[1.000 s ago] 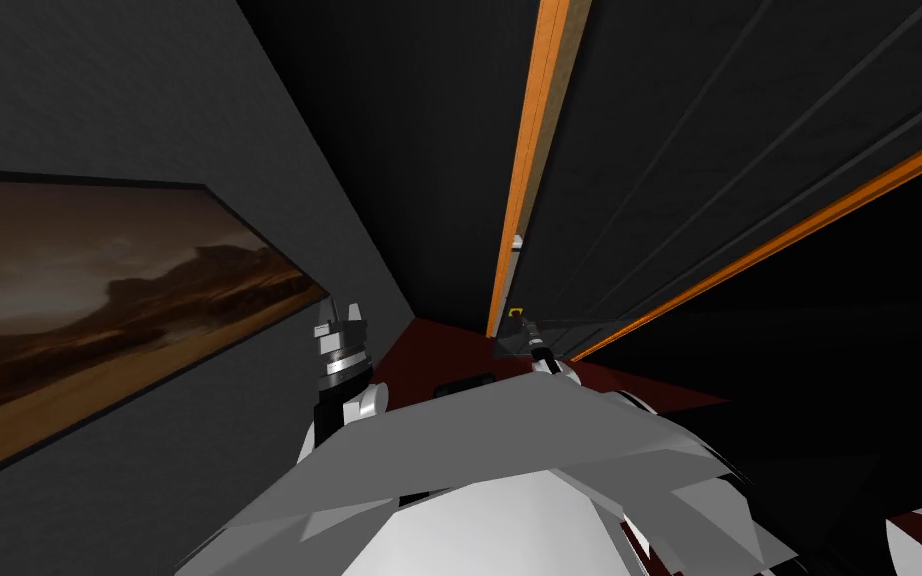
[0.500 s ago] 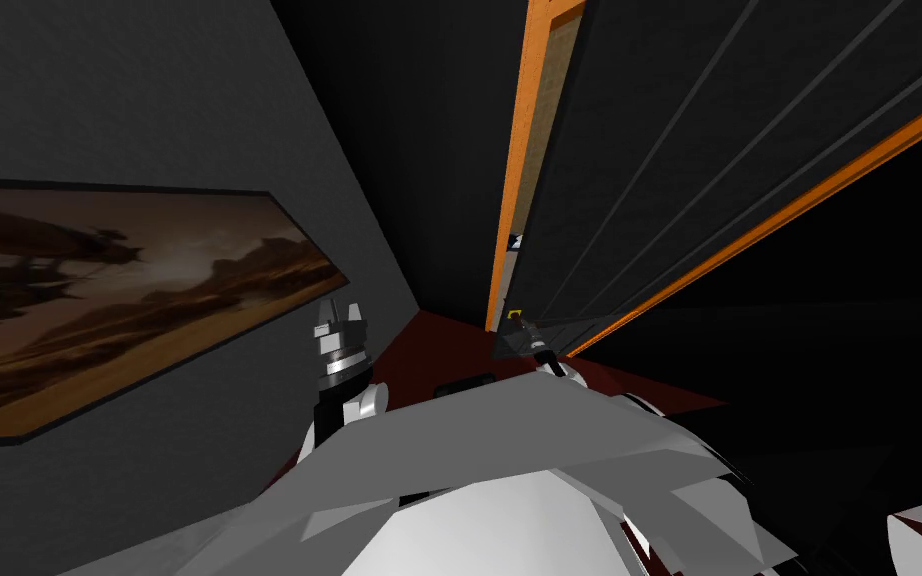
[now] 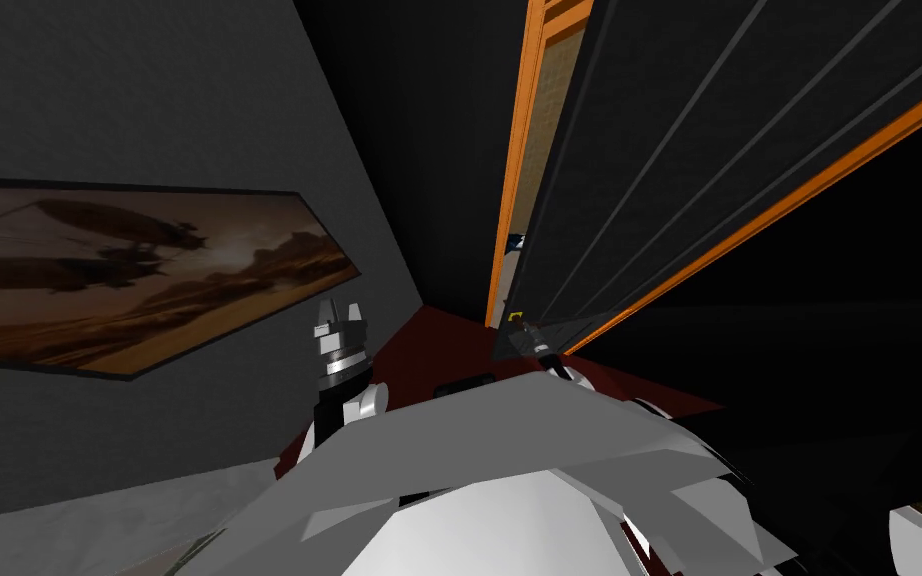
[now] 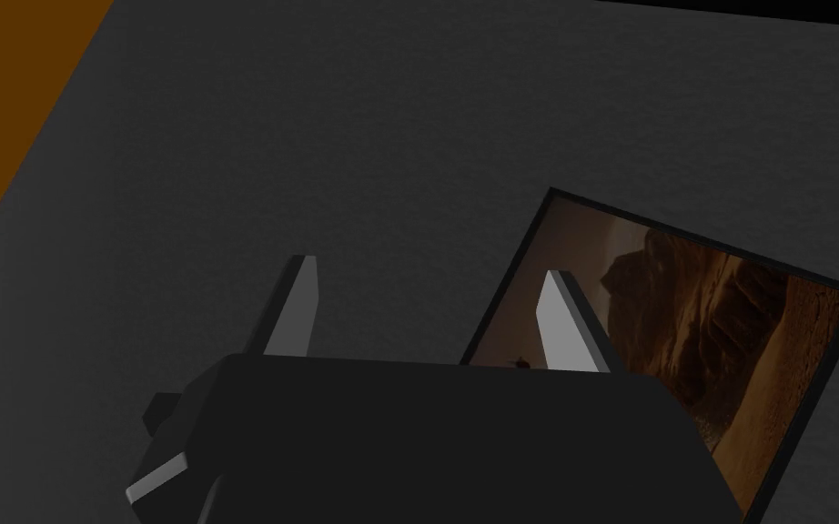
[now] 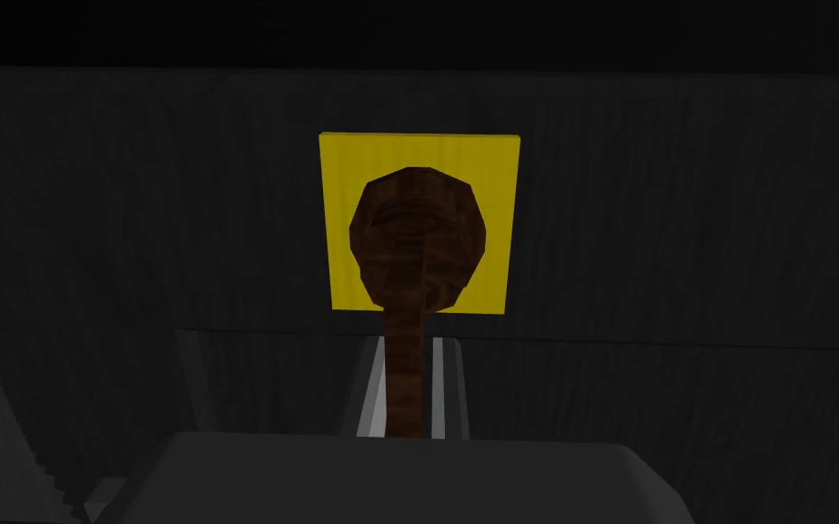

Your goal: Pull the door open

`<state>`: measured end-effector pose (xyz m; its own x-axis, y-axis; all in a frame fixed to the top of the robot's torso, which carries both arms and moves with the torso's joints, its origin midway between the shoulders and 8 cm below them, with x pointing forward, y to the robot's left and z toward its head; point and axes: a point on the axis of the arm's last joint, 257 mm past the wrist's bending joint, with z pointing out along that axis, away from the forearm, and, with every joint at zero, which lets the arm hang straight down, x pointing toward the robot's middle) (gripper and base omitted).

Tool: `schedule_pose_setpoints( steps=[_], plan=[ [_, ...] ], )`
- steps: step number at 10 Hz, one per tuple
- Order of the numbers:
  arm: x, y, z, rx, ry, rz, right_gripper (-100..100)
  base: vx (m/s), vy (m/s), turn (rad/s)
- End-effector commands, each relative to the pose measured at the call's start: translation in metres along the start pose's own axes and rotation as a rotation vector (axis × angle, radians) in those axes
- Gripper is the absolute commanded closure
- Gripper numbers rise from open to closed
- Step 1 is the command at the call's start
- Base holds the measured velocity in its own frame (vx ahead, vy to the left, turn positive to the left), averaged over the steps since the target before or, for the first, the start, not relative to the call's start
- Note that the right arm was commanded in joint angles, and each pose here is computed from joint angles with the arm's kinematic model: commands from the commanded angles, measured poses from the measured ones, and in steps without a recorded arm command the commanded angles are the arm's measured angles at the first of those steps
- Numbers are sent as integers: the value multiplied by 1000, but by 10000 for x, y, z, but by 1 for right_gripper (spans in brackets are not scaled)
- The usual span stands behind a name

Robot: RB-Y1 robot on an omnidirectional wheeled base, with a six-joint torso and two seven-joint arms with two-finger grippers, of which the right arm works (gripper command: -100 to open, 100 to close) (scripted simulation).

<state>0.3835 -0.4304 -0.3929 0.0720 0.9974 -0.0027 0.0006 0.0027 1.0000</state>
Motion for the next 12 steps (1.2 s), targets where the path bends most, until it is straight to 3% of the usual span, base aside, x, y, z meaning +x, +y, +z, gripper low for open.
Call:
schedule_pose_setpoints(
  steps=[1,4,5,6,8,9,12],
  plan=[
    [3,-5,-87,-1,26,0,100,-183,-41,124],
    [9,3,-228,-1,68,2,100,-206,-65,101],
    [17,-10,-195,2,58,0,100,-88,-29,23],
    [-4,-28,-328,4,74,2,100,-158,-44,177],
    [-34,-24,-422,3,85,2,100,-211,-68,165],
    [-34,-24,-422,3,85,2,100,-123,-55,57],
    [-94,-11,-628,0,109,2,100,-145,-62,153]
  ],
)
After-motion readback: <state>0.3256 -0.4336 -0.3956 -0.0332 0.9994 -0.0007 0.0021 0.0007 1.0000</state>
